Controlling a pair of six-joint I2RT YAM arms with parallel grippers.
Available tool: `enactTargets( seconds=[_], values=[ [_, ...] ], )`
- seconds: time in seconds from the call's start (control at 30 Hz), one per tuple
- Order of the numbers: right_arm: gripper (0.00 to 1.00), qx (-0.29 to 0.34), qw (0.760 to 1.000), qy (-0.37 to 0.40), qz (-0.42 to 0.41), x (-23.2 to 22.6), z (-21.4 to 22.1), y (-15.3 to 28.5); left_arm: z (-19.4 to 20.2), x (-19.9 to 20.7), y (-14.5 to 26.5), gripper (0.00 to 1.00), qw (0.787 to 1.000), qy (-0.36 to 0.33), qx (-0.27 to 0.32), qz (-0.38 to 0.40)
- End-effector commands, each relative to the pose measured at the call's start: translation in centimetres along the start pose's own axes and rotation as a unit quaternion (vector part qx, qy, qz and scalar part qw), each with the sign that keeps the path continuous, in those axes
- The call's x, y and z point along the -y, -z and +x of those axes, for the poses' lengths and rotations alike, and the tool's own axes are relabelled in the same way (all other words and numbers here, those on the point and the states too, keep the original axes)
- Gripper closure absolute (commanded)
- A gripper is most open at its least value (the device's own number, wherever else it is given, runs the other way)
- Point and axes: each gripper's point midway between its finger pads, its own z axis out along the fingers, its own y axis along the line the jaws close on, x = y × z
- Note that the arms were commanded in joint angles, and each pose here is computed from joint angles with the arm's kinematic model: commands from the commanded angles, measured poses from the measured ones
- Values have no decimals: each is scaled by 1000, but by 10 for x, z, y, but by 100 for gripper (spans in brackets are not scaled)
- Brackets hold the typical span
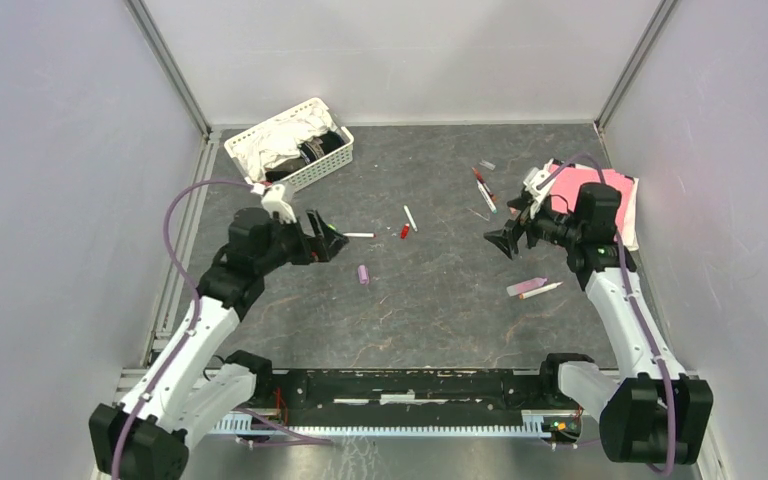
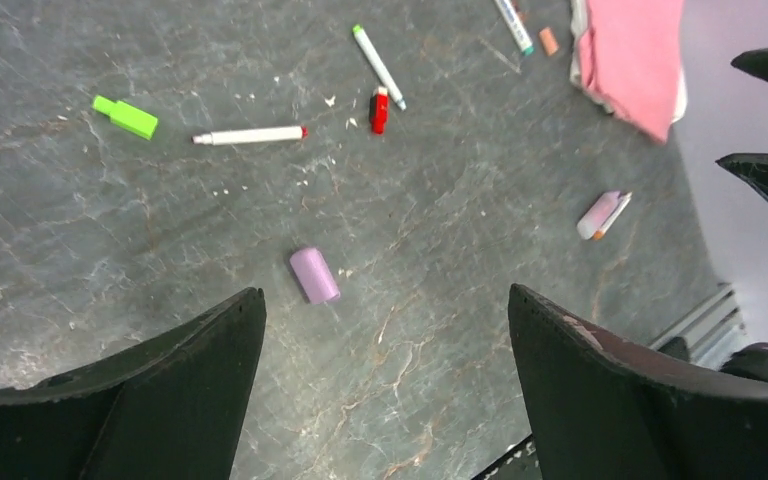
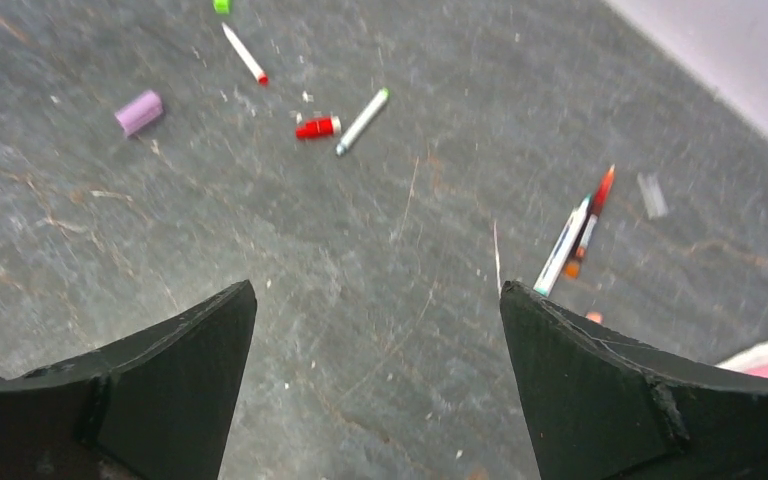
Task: Insert the pens into the pen caps
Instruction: Pick up the pen from the center of the board.
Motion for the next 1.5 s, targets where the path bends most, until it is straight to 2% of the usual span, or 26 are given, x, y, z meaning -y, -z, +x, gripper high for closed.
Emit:
enactTargets(
  seconds=[0.0, 0.2, 0.43, 0.6, 0.77, 0.9, 1.0, 1.07, 1.2, 1.27, 1.37, 1.4, 1.47],
  values=[
    [2, -24, 999, 30, 32, 7, 25, 1, 6, -12, -10, 7, 994, -41, 10, -98],
    [2, -39, 998, 29, 35, 1, 52, -1, 30, -43, -28, 17, 981, -47, 6, -188],
    [2, -72, 996, 33, 45, 3, 75, 2, 44, -42, -64, 39, 982, -36, -22, -184],
    [2, -84, 995, 15, 50, 6, 79, 0, 52, -24, -83, 39, 974, -51, -29, -219],
    [2, -93, 994, 26, 58, 10, 81, 3, 74, -25, -84, 40, 947, -81, -47, -308],
    [2, -93, 994, 34, 40, 4, 84, 2, 86, -14, -85, 40, 945, -102, -45, -308],
    [2, -96, 994, 52, 9, -6, 89, 1, 87, 0, -90, 40, 952, -114, -49, -280],
    [2, -96, 993, 71, -4, -10, 90, 2, 92, 18, -97, 39, 963, -125, -63, -229],
    [2, -89, 992, 87, -15, -15, 91, 2, 108, 71, -108, 39, 982, -151, -94, -59],
    [2, -104, 990, 91, -16, -13, 95, 3, 115, 99, -109, 38, 982, -155, -102, 28],
    [4, -163, 979, 123, -28, -7, 115, 10, 115, 113, -114, 38, 976, -177, -109, 60],
    [10, -183, 971, 142, -57, -13, 124, 14, 114, 115, -113, 38, 975, -182, -108, 65],
    [22, -215, 939, 230, -138, -21, 137, 23, 110, 118, -109, 38, 974, -192, -98, 77]
  ],
)
